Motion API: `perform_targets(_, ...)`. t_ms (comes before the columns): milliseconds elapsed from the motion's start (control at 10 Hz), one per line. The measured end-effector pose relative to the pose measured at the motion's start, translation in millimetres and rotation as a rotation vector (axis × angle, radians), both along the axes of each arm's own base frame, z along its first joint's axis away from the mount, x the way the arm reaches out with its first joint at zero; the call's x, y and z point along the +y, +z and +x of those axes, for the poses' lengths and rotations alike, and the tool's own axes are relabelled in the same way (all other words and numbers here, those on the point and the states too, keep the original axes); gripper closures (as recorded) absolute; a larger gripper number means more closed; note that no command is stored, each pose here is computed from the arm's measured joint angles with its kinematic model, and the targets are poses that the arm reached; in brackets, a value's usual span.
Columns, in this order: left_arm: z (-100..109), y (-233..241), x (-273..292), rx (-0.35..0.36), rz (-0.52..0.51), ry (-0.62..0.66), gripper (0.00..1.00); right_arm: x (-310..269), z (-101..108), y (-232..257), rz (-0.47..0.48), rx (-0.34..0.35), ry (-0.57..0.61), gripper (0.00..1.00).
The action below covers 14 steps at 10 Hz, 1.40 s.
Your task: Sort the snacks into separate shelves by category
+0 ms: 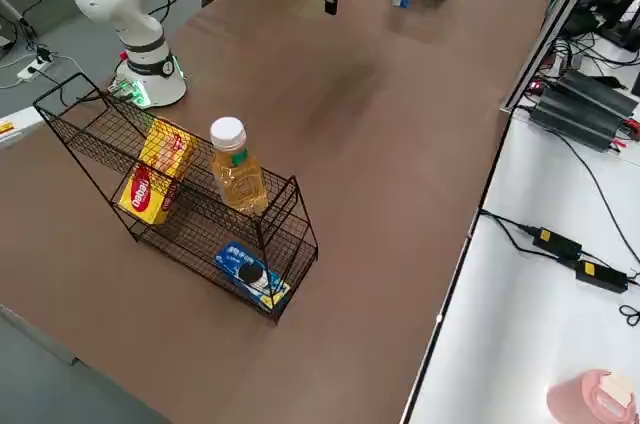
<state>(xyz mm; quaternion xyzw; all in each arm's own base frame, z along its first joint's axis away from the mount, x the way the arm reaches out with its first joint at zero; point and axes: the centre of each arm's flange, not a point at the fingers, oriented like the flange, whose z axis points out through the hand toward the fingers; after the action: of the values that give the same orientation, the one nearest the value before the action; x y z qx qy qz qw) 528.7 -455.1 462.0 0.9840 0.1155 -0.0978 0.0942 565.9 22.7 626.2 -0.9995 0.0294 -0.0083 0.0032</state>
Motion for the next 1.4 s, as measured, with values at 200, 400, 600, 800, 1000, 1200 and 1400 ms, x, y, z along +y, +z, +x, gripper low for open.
perform_targets(200,-24,-39,-68,-0.047,-0.025,-0.061,0.47,4,5,-6,-0.001,0.001,0.006,0.00)
perform_targets(400,-61,-80,-126,-0.085,0.019,-0.146,0.46,6,12,-18,-0.002,0.013,0.010,0.00)
perform_targets(600,-74,-106,-160,-0.114,-0.004,-0.171,0.46,6,15,-25,-0.003,0.023,0.009,0.00)
perform_targets(800,-61,-118,-157,-0.117,-0.016,-0.163,0.46,7,18,-31,-0.004,0.032,0.010,0.00)
perform_targets(1000,-61,-139,-161,-0.110,-0.022,-0.170,0.46,8,23,-37,-0.004,0.030,0.012,0.00)
perform_targets(1200,-64,-157,-167,-0.107,-0.032,-0.169,0.44,10,27,-43,-0.004,0.029,0.014,0.01)
perform_targets(1400,-64,-159,-167,-0.106,-0.031,-0.170,0.35,12,28,-43,-0.002,0.022,0.018,0.00)
